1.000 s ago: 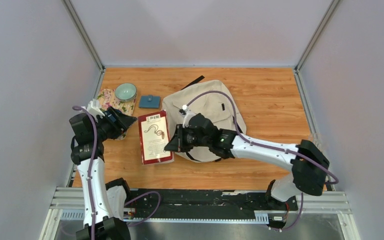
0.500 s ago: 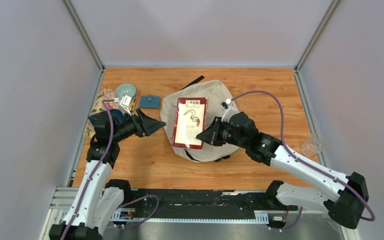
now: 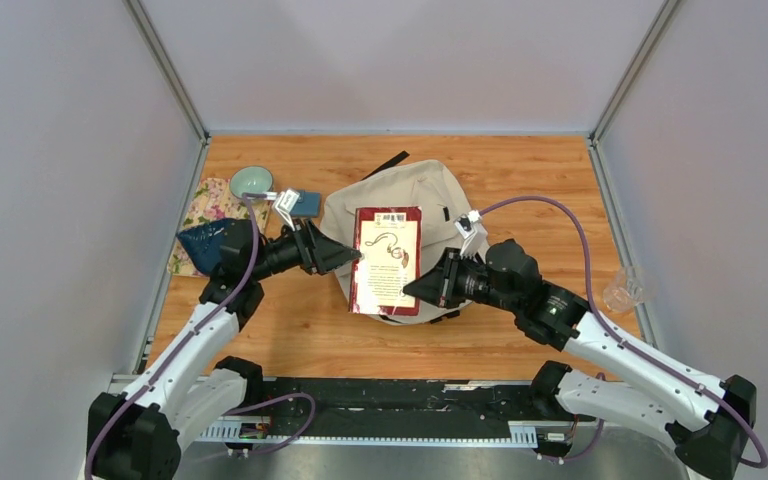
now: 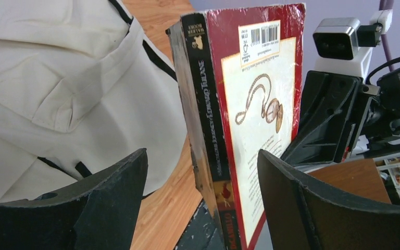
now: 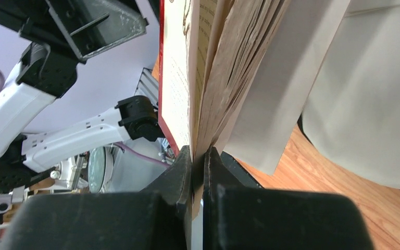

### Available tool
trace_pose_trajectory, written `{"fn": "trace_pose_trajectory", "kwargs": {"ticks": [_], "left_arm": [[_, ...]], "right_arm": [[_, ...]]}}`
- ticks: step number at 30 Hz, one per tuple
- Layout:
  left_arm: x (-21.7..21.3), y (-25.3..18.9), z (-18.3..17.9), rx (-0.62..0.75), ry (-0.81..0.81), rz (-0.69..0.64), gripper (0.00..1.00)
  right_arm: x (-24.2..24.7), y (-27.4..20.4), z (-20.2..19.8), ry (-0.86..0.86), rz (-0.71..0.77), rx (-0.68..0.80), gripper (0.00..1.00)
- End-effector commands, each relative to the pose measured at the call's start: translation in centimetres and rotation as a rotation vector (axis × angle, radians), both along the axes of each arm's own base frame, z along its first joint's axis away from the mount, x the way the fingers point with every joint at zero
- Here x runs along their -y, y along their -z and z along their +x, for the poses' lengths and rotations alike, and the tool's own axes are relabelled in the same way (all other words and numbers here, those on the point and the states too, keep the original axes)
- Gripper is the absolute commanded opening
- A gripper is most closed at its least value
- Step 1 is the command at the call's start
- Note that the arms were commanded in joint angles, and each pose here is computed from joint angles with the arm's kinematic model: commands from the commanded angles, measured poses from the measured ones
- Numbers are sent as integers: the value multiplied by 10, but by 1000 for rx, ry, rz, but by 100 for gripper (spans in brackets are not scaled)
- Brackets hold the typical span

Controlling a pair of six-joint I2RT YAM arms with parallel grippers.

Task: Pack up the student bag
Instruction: Pick up the book from the center of the board.

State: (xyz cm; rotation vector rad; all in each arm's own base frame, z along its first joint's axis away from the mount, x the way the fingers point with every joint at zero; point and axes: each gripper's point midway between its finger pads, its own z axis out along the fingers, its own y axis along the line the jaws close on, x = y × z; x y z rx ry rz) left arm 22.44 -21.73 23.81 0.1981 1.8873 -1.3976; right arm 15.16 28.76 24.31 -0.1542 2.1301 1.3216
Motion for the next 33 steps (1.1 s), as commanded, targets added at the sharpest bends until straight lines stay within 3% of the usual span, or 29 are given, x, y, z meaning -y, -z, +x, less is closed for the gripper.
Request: {"fn": "trace_pose_trajectory", "kwargs": {"ticks": [1,6,13,16,17,19,20,22,23,24,26,28,31,33], "left_arm": [[13,-23,-4,83,66,-97,84],[27,-44,-17,129,172,-165,84],[37,-43,-31,83,297,-218,79],[38,-40,-36,70,317,-226,66],[38,-39,-36,70,318,-225,55],[38,-39,-38,74,321,-225,47],[39,-38,-39,74,324,-224,33],[40,-38,-40,70,336,-222,17],[40,-37,-41,65,337,-222,1],[40,-36,-41,59,338,-220,0],[39,-33,-38,56,308,-217,0],[37,-27,-34,37,268,-208,0],[33,-23,-24,39,178,-194,0],[30,-24,-12,42,103,-193,0]], "right_arm": [[-7,-31,-10,-69,121,62,0],[-11,-35,-18,-139,124,92,0],[-16,-40,-24,-219,113,159,0],[-16,-41,-24,-230,106,175,0],[-16,-39,-23,-234,100,173,0],[-17,-36,-23,-244,90,173,0],[-17,-36,-23,-256,88,173,0],[-17,-29,-22,-259,57,157,0],[-15,-30,-14,-222,35,171,0],[-12,-26,-8,-185,-1,162,4],[6,-8,11,-49,-128,131,41],[25,6,17,41,-218,95,70],[57,17,29,221,-283,68,81],[67,29,27,279,-275,24,81]]}}
